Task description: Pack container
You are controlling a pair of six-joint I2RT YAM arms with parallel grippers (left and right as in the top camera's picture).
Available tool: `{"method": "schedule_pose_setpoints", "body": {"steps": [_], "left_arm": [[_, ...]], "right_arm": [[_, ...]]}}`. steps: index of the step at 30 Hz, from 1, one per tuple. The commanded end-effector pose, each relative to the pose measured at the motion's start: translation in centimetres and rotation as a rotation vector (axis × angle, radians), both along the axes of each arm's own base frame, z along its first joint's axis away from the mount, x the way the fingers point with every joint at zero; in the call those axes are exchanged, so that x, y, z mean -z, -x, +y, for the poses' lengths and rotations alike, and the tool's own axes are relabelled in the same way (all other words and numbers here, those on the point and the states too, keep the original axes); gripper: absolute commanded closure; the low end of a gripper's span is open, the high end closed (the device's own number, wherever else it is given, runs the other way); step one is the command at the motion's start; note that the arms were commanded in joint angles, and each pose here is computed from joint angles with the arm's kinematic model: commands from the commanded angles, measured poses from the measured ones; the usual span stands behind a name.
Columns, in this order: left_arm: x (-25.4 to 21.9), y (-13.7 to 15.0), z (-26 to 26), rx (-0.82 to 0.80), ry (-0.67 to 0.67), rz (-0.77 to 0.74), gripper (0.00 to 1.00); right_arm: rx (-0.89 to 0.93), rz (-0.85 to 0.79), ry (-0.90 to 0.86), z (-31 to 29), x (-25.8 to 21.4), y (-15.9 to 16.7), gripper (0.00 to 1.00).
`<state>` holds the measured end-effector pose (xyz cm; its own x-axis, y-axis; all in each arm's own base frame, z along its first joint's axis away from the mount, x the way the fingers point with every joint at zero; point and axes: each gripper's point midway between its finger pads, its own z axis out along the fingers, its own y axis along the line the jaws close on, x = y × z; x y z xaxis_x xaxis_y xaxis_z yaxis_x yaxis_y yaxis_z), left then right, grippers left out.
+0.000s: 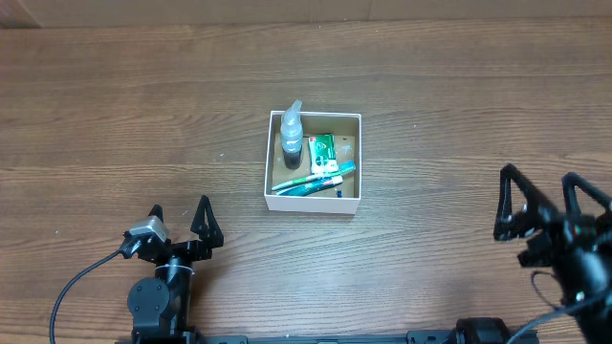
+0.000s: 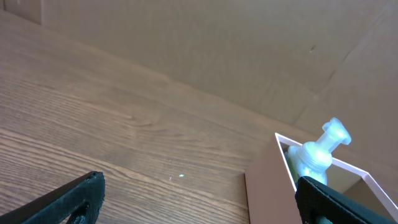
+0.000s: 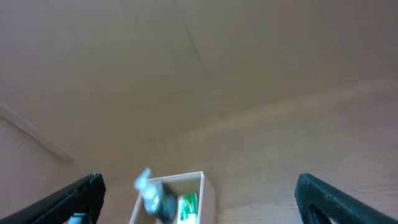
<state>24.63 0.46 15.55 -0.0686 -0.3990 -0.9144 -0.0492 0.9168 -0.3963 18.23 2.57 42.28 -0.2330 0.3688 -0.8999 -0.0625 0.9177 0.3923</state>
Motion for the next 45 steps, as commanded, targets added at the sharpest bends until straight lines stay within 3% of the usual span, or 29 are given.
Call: {"method": "schedule_pose_setpoints", "body": {"steps": [1, 9, 19, 34, 45], "left_arm": [[0.0, 0.0, 0.3, -0.012, -0.024, -0.006, 0.0], [0.0, 0.0, 0.3, -0.012, -0.024, -0.006, 0.0], [0.0, 0.0, 0.3, -0.012, -0.024, -0.006, 0.0], [0.0, 0.0, 0.3, -0.012, -0.024, -0.006, 0.0], [0.0, 0.0, 0.3, -0.012, -0.024, -0.006, 0.0]], "right_arm": [[-0.023, -0.074, -0.003, 0.4, 1.8, -0.2, 0.0], [-0.018, -0.252, -0.003, 0.3, 6.2, -2.3, 0.0], [0.031, -0.53, 0.005, -0.6, 8.3, -3.2, 0.0], [0.065, -0.464, 0.014, -1.1, 15.4, -4.7, 0.0], [0.061, -0.394, 0.26, -1.1, 20.4, -6.0, 0.0]]}}
